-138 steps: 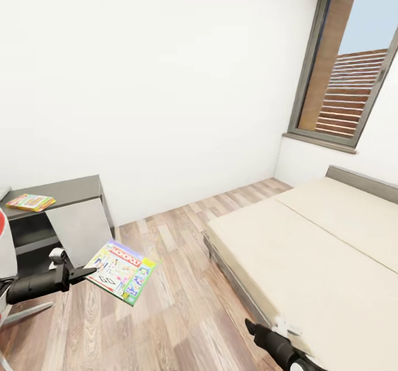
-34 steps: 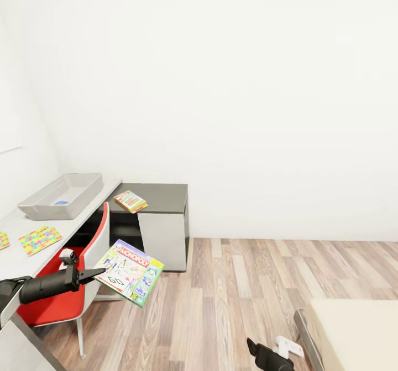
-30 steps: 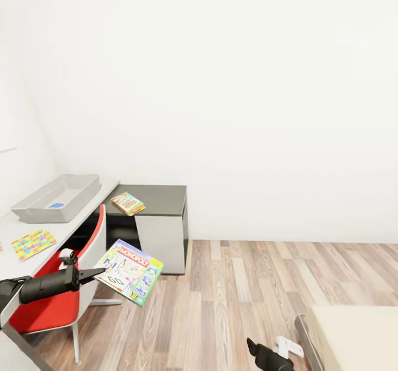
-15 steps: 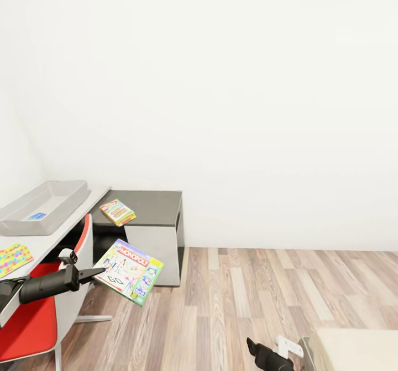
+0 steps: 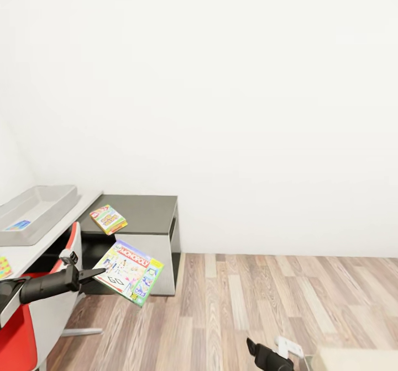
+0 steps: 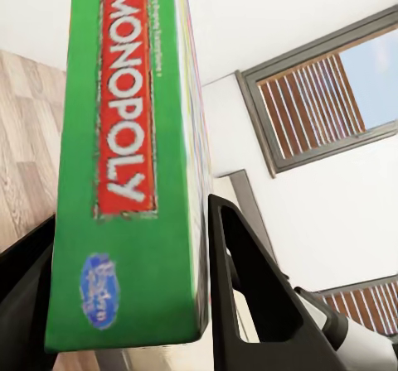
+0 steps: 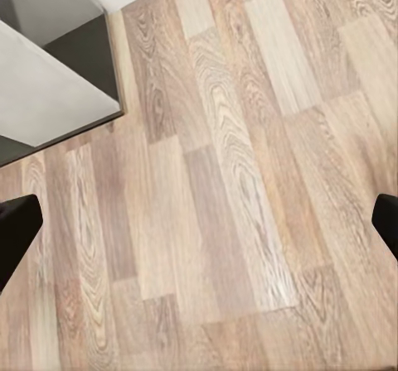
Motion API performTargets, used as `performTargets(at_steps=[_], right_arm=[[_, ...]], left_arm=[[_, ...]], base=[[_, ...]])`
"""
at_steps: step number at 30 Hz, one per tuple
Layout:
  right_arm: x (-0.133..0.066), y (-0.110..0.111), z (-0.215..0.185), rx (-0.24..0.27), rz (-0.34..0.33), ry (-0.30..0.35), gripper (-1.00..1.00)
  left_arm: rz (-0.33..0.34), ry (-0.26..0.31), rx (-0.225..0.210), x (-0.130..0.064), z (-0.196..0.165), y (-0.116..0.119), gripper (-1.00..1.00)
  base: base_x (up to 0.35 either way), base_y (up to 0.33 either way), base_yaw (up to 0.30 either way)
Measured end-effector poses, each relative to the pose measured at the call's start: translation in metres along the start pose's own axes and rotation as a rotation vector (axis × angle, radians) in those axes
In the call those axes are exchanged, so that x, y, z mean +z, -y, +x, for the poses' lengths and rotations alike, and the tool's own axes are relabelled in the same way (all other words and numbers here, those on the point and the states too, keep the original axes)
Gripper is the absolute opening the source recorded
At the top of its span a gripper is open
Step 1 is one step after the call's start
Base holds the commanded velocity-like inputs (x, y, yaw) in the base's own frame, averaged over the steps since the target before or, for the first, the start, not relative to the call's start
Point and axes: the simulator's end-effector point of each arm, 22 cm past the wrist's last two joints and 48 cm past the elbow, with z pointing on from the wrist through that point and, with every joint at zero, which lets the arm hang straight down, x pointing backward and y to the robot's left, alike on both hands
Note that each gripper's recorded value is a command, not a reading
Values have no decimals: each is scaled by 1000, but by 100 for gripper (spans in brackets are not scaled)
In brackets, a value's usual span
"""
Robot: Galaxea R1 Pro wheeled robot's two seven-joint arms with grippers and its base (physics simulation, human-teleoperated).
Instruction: Put all the toys in the child's room - the three board games (two on the bed and one on the table), the two jigsaw puzzles on the table, and the tennis ball on the table - inside the toy box on the table in the child's room.
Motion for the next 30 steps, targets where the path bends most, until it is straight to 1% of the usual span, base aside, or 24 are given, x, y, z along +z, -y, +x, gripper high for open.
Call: performTargets(at_steps=[15,23,30], right_arm=[[0,0,0,1,0,3,100],[0,-1,-1,0,-1,4,100],[-5,-2,-1,1,0,4,100]], left_arm=[[2,7,2,-1,-2,1,-100],[3,8,-2,-1,-2,1,-100],[2,6,-2,-3,-1,6,-100]], base=[[193,-14,0],[35,0,0],[1,0,0]])
